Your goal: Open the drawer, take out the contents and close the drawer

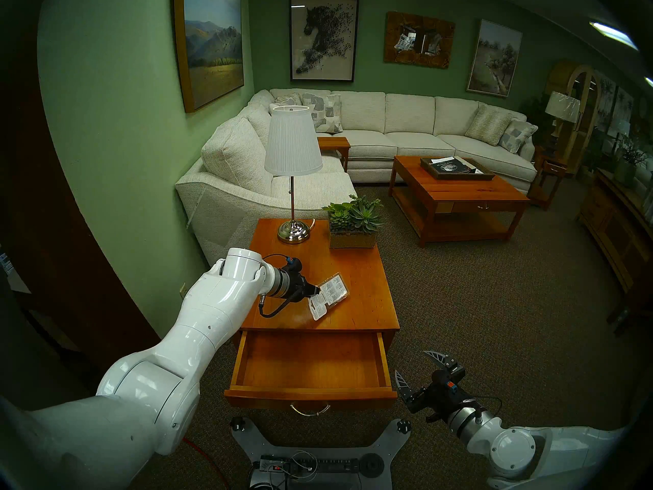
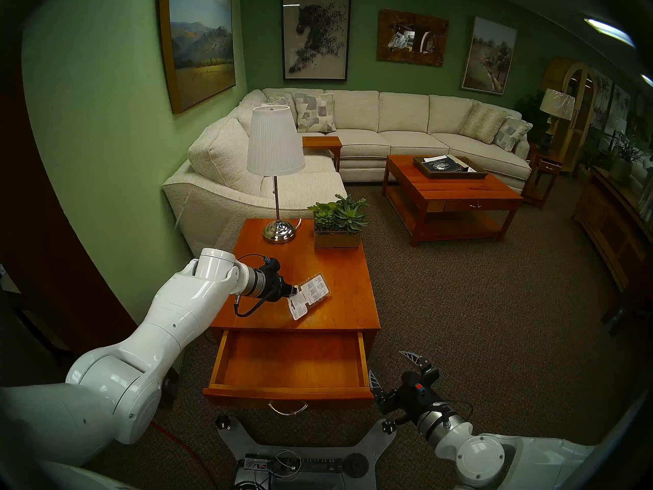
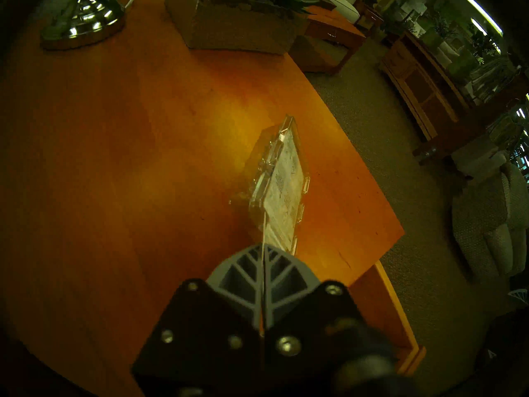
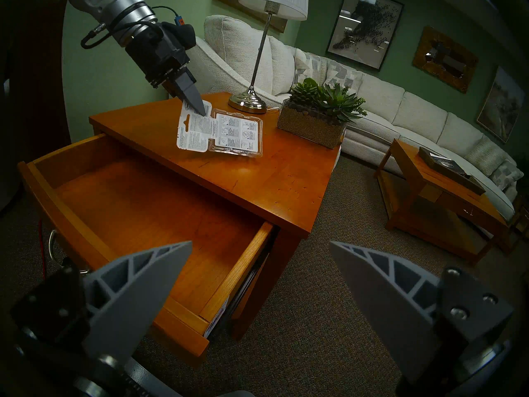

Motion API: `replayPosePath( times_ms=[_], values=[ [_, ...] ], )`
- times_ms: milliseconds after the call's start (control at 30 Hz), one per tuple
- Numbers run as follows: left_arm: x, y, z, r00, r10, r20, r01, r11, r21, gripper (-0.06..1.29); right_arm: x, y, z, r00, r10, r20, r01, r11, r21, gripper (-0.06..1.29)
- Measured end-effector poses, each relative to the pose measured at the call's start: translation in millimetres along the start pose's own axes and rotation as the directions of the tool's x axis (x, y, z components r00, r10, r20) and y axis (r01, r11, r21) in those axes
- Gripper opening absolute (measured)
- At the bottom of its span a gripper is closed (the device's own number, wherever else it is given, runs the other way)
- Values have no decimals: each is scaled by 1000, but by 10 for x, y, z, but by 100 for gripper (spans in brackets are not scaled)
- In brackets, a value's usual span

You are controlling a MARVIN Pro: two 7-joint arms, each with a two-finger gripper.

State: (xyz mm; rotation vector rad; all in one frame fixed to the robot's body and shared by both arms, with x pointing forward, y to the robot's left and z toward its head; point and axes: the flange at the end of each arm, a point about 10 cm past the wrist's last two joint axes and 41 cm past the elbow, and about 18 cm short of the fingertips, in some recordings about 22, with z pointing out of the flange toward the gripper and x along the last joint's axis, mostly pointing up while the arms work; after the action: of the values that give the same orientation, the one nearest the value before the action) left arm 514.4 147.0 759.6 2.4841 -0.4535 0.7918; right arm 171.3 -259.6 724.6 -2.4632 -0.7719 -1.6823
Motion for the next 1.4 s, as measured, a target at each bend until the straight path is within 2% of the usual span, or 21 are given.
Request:
replayPosePath(
  times_ms=[167, 233, 300, 333, 367, 400, 567, 667, 767, 900, 967, 1000, 1067, 1200, 1400],
  values=[
    [58, 16, 7, 999, 35, -30, -34, 999, 32, -1, 1, 0, 0, 1000, 0, 0, 0, 1000, 0, 125],
    [84, 27, 0, 998, 49, -41, -47, 998, 43, 30, 1, 0, 0, 1000, 0, 0, 0, 1000, 0, 125],
    [96, 33, -4, 997, 57, -47, -55, 997, 51, 49, 1, 0, 0, 1000, 0, 0, 0, 1000, 0, 125],
    [107, 38, -9, 996, 66, -53, -63, 996, 59, 87, 1, 0, 0, 1000, 0, 0, 0, 1000, 0, 125],
    [116, 44, -14, 996, 73, -59, -69, 995, 65, 110, 1, 0, 0, 1000, 0, 0, 0, 1000, 0, 125],
    [130, 59, -25, 994, 90, -69, -85, 994, 73, 124, 2, 0, 0, 1000, 0, 0, 0, 1000, 0, 125],
    [156, 124, -62, 982, 162, -96, -155, 985, 79, 123, 2, 0, 0, 1000, 0, 0, 0, 1000, 0, 125],
    [126, 198, -76, 967, 229, -114, -223, 973, 61, 123, 2, 0, 0, 1000, 0, 0, 0, 1000, 0, 125],
    [40, 273, -71, 946, 298, -128, -294, 955, 46, 123, 1, 1, 0, 1000, 0, 0, 0, 1000, 0, 125],
    [-204, 374, -69, 903, 403, -146, -406, 914, 9, 123, -2, 1, 0, 1000, 0, 0, 0, 1000, 0, 125],
    [-246, 382, -77, 895, 420, -150, -424, 906, 4, 123, -2, 1, 0, 1000, 0, 0, 0, 1000, 0, 125],
    [-291, 385, -96, 885, 438, -156, -444, 896, -2, 123, -2, 1, 0, 1000, 0, 0, 0, 1000, 0, 125],
    [-356, 368, -149, 870, 463, -168, -471, 882, -8, 123, -3, 1, 0, 1000, 0, 1, 0, 1000, 0, 125],
    [-429, 296, -282, 852, 491, -181, -502, 865, -16, 123, -4, 1, 0, 1000, 0, 1, 0, 1000, 0, 125],
    [-547, 110, -569, 836, 515, -188, -529, 848, -33, 123, -9, 2, -1, 1000, -1, 2, 1, 1000, -1, 125]
  ],
)
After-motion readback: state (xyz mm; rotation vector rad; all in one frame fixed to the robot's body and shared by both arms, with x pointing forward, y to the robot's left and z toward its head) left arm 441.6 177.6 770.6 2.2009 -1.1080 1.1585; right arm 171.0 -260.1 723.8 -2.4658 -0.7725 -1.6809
